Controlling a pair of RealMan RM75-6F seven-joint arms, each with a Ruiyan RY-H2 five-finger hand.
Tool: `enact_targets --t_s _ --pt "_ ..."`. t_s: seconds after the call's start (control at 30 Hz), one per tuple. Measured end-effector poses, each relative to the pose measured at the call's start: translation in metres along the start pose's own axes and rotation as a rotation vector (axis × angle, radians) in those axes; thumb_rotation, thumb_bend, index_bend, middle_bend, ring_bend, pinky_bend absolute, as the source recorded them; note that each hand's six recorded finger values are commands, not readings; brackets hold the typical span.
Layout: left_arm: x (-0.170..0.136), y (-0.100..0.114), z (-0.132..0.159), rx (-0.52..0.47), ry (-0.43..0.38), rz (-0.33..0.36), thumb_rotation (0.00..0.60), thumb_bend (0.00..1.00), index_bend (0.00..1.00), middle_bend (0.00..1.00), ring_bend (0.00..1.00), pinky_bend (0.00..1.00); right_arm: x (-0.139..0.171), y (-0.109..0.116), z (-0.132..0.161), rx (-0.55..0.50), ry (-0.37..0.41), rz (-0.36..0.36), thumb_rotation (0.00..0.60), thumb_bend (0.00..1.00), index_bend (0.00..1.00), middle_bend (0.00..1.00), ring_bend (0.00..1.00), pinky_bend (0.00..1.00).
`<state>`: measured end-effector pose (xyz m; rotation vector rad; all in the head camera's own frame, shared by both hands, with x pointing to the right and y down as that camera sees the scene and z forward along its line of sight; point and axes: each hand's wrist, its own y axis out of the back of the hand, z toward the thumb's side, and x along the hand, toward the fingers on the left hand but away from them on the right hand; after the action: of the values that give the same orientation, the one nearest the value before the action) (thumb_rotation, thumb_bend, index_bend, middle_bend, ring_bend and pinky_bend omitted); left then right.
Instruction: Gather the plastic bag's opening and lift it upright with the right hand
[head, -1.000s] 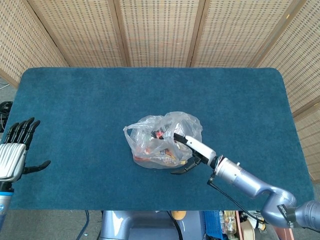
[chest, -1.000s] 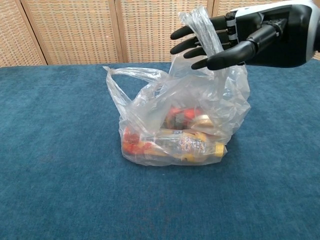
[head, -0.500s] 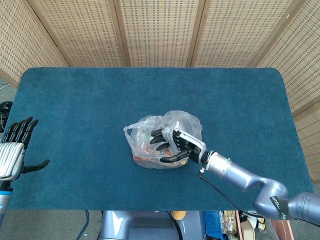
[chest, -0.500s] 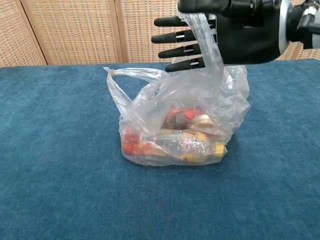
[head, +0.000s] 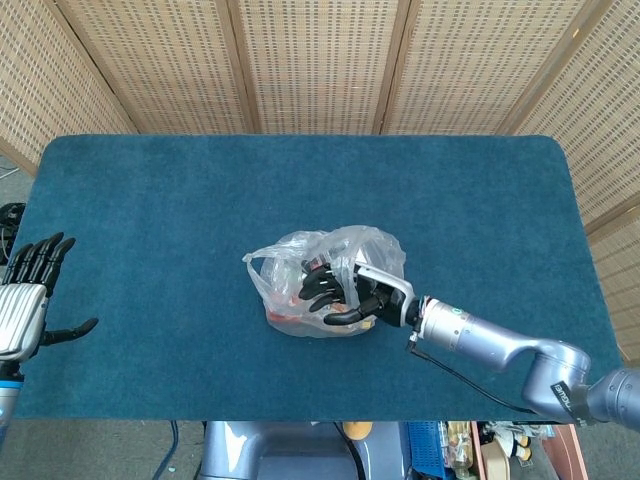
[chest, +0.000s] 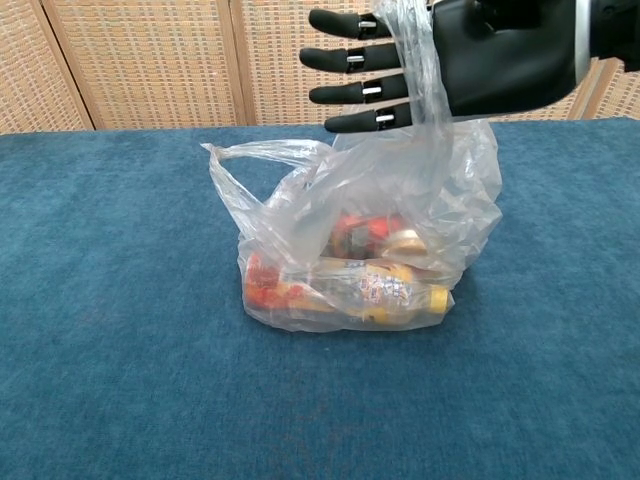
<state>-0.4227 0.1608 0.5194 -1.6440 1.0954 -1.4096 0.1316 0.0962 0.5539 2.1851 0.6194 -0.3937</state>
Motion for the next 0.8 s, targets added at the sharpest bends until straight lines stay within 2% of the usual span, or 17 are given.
enact_targets --t_s 0.17,0.3,0.47,0.8 --pt "0.000 -0.002 0.002 0.006 -0.002 -0.004 0.600 0.10 0.00 0.00 0.00 0.00 -0.001 0.003 0.003 0.007 -0.030 0.047 0.600 0.00 0.35 0.38 0.24 0.20" --pt "0.000 -0.004 0.004 0.015 -0.007 -0.006 0.600 0.10 0.00 0.00 0.00 0.00 -0.011 0.003 0.007 -0.018 -0.033 0.083 0.600 0.00 0.39 0.45 0.33 0.33" --pt "0.001 -0.006 0.004 0.019 -0.005 -0.010 0.600 0.10 0.00 0.00 0.00 0.00 -0.019 0.000 0.010 -0.025 -0.043 0.125 0.600 0.00 0.43 0.53 0.40 0.45" --pt "0.007 -0.009 0.003 0.021 0.000 -0.020 0.600 0.14 0.00 0.00 0.00 0.00 -0.014 0.008 0.003 -0.016 -0.093 0.116 0.600 0.00 0.47 0.56 0.44 0.47"
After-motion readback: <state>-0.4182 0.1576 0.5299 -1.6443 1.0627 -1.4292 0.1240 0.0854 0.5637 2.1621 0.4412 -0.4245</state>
